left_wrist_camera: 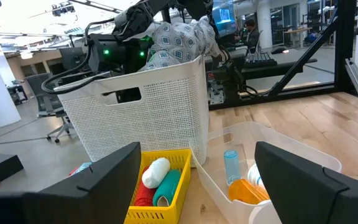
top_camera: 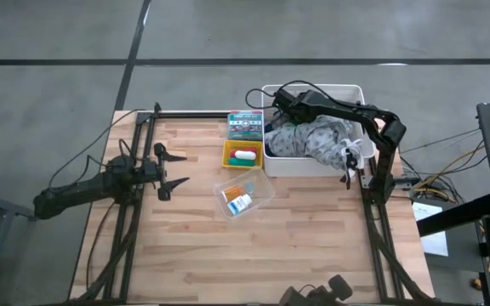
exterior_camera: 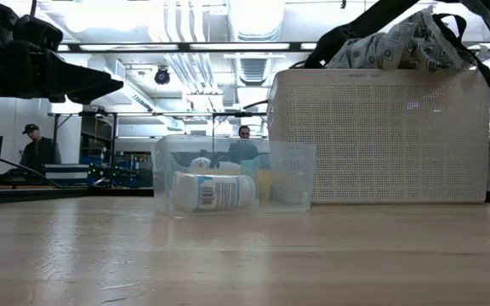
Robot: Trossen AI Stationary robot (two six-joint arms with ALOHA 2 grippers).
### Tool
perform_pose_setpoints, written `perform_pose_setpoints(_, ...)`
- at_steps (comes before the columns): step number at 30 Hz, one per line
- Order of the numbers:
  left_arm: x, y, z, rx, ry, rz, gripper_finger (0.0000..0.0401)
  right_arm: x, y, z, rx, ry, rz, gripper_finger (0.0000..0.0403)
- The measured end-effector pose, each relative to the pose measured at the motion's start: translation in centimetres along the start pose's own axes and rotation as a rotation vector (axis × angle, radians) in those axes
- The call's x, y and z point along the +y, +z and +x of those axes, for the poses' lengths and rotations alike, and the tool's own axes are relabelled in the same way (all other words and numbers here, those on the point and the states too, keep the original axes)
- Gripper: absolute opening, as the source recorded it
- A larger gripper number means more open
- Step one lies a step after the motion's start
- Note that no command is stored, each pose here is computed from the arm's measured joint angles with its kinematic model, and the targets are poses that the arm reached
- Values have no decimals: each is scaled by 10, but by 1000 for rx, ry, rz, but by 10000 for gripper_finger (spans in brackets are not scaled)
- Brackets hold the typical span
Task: Pick & Place Medicine items
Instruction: Put the gray patient gown into the white bin
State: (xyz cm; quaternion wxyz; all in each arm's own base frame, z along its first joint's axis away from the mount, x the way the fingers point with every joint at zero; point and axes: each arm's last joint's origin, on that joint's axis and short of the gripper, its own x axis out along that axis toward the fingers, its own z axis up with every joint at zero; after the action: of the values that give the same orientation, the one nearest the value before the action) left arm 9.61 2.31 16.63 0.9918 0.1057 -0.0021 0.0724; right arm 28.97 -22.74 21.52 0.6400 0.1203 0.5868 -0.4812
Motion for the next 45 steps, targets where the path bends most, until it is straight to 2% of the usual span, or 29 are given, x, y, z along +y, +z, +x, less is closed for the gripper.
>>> perform_pose_setpoints(4,0,0,0,0,0,0,320,0,-1,0,5,-9,50,9)
perform_pose_setpoints(10,0,0,0,0,0,0,320,4,-1,-1,34,121,49,9)
perform_pose_setpoints(20,0,0,0,0,0,0,320,5,-1,-1,24,122,33,9)
perform_pose_setpoints(27,0,0,0,0,0,0,320,5,0,-1,22,123,112,20)
perform_pose_setpoints(32,0,0,0,0,0,0,320,5,0,-1,22,124,166,61)
perform_pose_setpoints(41,0,0,0,0,0,0,320,6,1,-1,19,133,186,195)
perform_pose_setpoints(45,0,0,0,0,0,0,320,6,1,-1,16,135,148,234)
